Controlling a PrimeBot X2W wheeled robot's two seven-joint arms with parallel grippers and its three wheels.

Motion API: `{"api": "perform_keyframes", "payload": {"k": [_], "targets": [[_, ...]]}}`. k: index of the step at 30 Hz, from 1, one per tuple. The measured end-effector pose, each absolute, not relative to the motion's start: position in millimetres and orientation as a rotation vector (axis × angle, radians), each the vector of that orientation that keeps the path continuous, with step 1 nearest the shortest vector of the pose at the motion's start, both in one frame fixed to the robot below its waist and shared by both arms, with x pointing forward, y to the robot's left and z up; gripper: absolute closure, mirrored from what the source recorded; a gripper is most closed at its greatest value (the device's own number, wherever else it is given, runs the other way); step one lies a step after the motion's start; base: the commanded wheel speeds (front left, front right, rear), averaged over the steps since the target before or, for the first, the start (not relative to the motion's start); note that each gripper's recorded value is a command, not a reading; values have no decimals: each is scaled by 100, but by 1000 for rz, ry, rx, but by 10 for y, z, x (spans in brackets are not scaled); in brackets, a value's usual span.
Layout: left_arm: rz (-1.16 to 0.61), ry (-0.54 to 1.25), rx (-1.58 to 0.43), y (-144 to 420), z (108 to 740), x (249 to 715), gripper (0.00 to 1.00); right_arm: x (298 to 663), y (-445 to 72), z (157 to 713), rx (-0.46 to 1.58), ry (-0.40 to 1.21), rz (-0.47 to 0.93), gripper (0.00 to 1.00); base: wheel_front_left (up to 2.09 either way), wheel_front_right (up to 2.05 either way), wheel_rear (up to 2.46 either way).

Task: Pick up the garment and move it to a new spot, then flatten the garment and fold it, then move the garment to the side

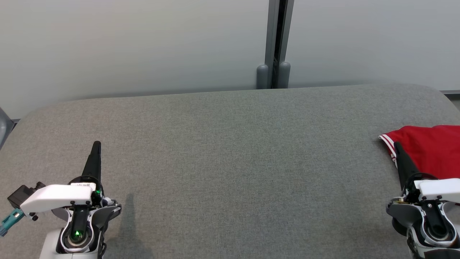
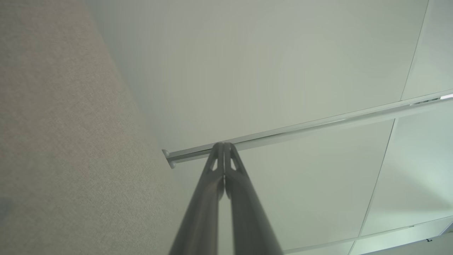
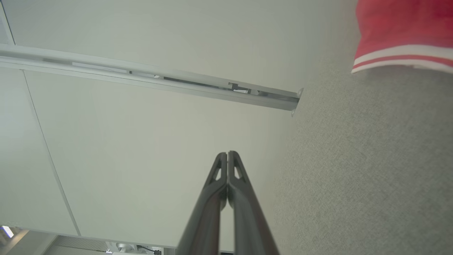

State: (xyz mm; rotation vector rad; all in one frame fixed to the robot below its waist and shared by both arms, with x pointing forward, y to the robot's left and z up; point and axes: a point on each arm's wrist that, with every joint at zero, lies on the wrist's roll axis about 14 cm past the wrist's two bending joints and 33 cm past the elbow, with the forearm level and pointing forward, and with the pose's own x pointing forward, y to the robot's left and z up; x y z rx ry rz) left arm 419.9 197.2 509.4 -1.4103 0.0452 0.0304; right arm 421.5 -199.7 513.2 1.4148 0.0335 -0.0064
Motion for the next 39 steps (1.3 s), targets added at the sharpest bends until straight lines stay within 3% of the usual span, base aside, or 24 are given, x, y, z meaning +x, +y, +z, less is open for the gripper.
{"api": "perform_keyframes", "payload": {"k": [23,39], "targets": [[8,11,-1578,1934,5167,4295,100,4297,-2053,5190,1577,2,-8,100,0,0,0],[8,10,-1578,1935,5170,4296,100,4304,-2048,5203,1577,2,-4,100,0,0,0]]}}
